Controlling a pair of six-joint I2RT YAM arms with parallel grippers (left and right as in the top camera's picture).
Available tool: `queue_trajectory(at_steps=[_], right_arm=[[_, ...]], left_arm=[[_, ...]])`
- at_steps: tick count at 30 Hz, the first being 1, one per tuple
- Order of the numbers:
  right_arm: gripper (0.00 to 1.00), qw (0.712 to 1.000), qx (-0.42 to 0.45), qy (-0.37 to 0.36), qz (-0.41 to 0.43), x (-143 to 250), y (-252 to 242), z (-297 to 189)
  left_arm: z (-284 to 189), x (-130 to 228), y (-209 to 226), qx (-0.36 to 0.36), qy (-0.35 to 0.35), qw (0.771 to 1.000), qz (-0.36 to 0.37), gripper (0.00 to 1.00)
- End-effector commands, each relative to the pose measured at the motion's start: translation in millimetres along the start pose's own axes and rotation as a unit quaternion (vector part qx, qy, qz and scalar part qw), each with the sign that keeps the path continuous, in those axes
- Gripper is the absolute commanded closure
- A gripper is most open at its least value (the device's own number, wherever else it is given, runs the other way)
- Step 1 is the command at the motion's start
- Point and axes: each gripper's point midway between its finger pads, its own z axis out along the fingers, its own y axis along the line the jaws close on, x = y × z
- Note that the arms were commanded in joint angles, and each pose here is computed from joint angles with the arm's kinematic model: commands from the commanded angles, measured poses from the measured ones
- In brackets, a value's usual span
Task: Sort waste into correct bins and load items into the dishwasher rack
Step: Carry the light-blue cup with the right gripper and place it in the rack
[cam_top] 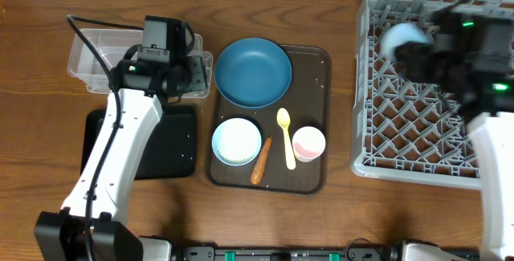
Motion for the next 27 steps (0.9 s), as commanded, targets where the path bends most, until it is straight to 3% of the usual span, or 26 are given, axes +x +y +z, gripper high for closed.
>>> queue_trajectory(at_steps=[1,12,27], right_arm=[[0.99,0.994,0.106,-0.013,0.034,-10,-56,-26],[0.99,0.931,0.293,0.047,0.21,43,-214,-59],[0.99,0.892,0.343,0.111,0.273,91,-291,-32]], left_arm=[[-3,-3,5,-0.013,-0.006,1.0,0.006,0.73],[-3,-3,5,-0.013,-0.006,1.0,0.006,0.73],[-3,-3,5,-0.013,-0.005,1.0,0.006,0.72]])
